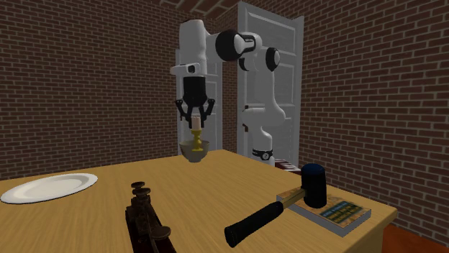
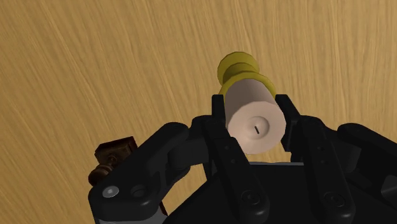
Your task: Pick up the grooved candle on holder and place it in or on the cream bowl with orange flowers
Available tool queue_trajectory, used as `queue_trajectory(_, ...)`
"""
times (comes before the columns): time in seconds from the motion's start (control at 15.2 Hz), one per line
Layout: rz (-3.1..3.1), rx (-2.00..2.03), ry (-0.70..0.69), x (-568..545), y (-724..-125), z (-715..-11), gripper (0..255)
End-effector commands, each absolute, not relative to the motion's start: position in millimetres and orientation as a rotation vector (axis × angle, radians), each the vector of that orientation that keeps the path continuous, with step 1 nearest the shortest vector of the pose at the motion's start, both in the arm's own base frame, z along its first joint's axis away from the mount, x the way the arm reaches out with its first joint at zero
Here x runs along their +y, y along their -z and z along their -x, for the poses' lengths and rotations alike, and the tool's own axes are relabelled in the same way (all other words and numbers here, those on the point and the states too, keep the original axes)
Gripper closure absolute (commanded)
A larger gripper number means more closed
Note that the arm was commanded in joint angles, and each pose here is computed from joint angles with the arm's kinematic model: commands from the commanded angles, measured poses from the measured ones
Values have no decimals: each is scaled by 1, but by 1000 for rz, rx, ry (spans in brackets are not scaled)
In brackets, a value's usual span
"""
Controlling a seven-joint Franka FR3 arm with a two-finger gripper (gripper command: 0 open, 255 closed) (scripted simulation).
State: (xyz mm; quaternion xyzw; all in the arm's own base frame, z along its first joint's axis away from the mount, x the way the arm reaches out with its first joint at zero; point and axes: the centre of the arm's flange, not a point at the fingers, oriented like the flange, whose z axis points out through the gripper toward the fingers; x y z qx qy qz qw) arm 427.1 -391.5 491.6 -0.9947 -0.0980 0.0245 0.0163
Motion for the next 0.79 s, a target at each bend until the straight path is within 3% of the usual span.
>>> queue_trajectory(0.0, 3093, -305, -76, -391, -504, -427, 255)
queue_trajectory(0.46, 3093, -305, -76, -391, -539, -427, 255)
queue_trajectory(0.73, 3093, -305, -76, -394, -546, -374, 255)
